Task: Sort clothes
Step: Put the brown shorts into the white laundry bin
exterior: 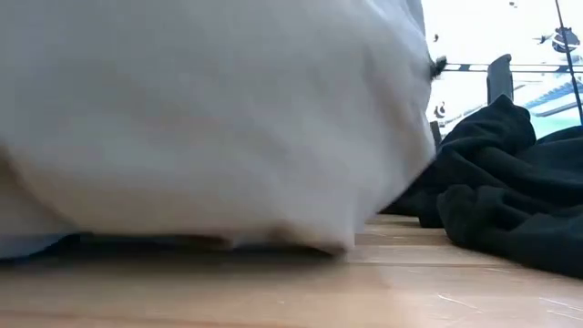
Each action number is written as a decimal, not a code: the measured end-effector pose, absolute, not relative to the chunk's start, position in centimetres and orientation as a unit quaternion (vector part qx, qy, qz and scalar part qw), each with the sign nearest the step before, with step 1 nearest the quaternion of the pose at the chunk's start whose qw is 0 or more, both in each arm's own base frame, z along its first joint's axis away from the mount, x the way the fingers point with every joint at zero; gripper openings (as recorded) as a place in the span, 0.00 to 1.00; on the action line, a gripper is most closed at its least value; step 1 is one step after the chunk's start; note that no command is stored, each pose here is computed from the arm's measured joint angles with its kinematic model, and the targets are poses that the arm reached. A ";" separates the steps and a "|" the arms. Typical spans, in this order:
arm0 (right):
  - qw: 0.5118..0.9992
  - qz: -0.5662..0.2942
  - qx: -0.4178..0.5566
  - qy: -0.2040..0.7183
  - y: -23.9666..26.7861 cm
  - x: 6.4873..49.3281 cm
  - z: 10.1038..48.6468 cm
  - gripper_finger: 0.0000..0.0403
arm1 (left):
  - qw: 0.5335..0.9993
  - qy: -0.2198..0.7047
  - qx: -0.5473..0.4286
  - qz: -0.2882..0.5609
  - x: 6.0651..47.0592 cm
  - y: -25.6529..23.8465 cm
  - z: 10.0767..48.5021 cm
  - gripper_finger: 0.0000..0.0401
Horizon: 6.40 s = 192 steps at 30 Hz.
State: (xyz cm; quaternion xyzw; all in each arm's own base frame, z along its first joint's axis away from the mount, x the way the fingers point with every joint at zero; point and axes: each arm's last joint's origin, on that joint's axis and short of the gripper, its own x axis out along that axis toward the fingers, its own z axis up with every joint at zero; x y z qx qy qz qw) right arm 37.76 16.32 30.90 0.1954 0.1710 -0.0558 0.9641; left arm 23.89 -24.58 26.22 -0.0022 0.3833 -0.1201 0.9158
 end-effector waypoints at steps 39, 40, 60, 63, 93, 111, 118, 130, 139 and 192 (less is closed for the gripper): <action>0.950 -0.057 0.217 0.216 18.1 36.9 29.5 0.00 | 0.921 0.387 0.035 -0.036 21.3 -21.6 28.6 0.34; 0.950 -0.058 0.217 0.217 18.1 37.0 29.4 0.00 | 0.927 0.371 0.041 -0.020 20.4 -21.6 29.1 0.34; 0.932 0.045 0.258 0.250 18.9 45.1 18.8 0.00 | 0.963 0.265 0.052 0.006 16.0 -22.7 31.7 0.34; 0.926 0.075 0.264 0.260 19.6 46.2 18.1 0.04 | 0.963 0.265 0.052 0.006 16.0 -22.7 31.7 0.34; 0.941 0.107 -0.034 0.318 25.3 44.3 16.4 0.60 | 0.962 0.266 0.052 0.007 16.0 -22.7 31.7 0.34; 0.775 -0.083 0.025 0.626 20.6 39.7 13.6 0.60 | 0.963 0.265 0.051 0.009 16.0 -22.7 31.7 0.34; 0.691 -0.157 0.037 0.705 20.3 36.3 15.0 0.60 | 0.963 0.264 0.051 0.009 16.0 -22.7 31.7 0.34; 0.778 -0.165 0.122 0.593 20.3 34.5 23.7 0.60 | 0.963 0.264 0.050 0.009 16.0 -22.7 31.7 0.34; 0.838 -0.150 0.280 0.445 21.1 37.2 26.0 0.60 | 0.964 0.262 0.045 0.009 16.0 -22.7 31.7 0.34; 0.865 -0.082 0.246 0.430 19.7 41.3 23.0 0.00 | 0.961 0.273 0.036 0.003 16.0 -22.7 31.6 0.34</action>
